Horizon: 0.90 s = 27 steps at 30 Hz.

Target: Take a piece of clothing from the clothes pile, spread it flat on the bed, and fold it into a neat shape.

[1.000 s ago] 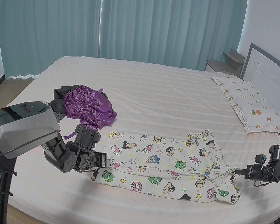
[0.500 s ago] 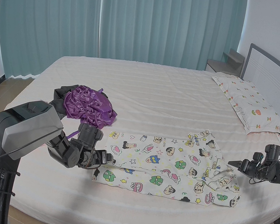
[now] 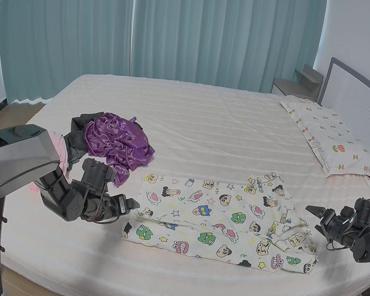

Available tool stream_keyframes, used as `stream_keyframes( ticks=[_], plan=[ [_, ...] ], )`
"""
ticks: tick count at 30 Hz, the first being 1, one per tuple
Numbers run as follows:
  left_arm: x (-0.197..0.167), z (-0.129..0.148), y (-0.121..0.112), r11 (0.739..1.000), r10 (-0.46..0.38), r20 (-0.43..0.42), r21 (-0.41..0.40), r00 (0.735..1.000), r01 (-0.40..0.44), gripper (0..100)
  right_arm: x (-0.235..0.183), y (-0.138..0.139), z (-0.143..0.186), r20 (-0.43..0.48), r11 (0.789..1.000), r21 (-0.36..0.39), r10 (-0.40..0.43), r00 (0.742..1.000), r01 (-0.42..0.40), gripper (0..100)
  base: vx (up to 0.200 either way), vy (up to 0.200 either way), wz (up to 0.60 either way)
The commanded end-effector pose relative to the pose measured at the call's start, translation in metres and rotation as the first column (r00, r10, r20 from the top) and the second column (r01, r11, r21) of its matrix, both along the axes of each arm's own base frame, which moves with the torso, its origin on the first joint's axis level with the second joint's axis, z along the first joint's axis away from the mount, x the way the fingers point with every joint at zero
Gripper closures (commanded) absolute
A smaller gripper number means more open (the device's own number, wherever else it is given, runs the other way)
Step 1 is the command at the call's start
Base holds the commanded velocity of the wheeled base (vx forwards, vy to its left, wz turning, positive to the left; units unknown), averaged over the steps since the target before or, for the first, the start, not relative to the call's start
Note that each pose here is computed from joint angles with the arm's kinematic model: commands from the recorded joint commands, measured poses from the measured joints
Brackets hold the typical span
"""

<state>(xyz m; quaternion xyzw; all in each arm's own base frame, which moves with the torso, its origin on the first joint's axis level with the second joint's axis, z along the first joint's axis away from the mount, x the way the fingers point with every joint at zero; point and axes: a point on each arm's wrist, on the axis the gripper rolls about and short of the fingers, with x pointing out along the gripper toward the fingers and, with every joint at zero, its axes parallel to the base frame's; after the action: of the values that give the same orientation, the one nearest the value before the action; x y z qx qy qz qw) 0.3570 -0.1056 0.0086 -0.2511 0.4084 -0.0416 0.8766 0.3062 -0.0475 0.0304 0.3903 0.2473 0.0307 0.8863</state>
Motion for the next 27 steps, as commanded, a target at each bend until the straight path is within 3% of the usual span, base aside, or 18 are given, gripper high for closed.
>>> stream_keyframes(
  ticks=[1,6,12,23,27],
  plan=[
    [-0.054,0.027,0.001,0.977,0.031,0.048,-0.210,0.998,-0.020,0,-0.024,0.061,-0.004,-0.035,0.995,0.059,-0.074,0.997,0.076,0,0.000,0.000,0.00],
    [-0.070,0.018,-0.007,0.945,0.060,0.060,-0.325,0.996,-0.037,0,-0.023,0.072,-0.042,-0.146,0.992,0.007,-0.125,0.981,0.128,0,0.000,0.000,0.00],
    [-0.066,-0.015,-0.010,0.948,0.063,0.059,-0.316,0.996,-0.042,0,-0.027,0.071,-0.059,-0.171,0.986,-0.032,-0.166,0.971,0.162,0,0.000,0.000,0.00],
    [-0.077,-0.021,-0.008,0.949,0.052,0.079,-0.315,0.996,-0.024,0,-0.022,0.068,-0.077,-0.156,0.981,-0.051,-0.190,0.969,0.184,0,0.000,0.000,0.00],
    [-0.079,-0.025,-0.009,0.958,0.037,0.081,-0.287,0.996,-0.012,0,-0.025,0.068,-0.086,-0.148,0.982,-0.106,-0.172,0.974,0.157,0,0.000,0.000,0.00]
  ],
)
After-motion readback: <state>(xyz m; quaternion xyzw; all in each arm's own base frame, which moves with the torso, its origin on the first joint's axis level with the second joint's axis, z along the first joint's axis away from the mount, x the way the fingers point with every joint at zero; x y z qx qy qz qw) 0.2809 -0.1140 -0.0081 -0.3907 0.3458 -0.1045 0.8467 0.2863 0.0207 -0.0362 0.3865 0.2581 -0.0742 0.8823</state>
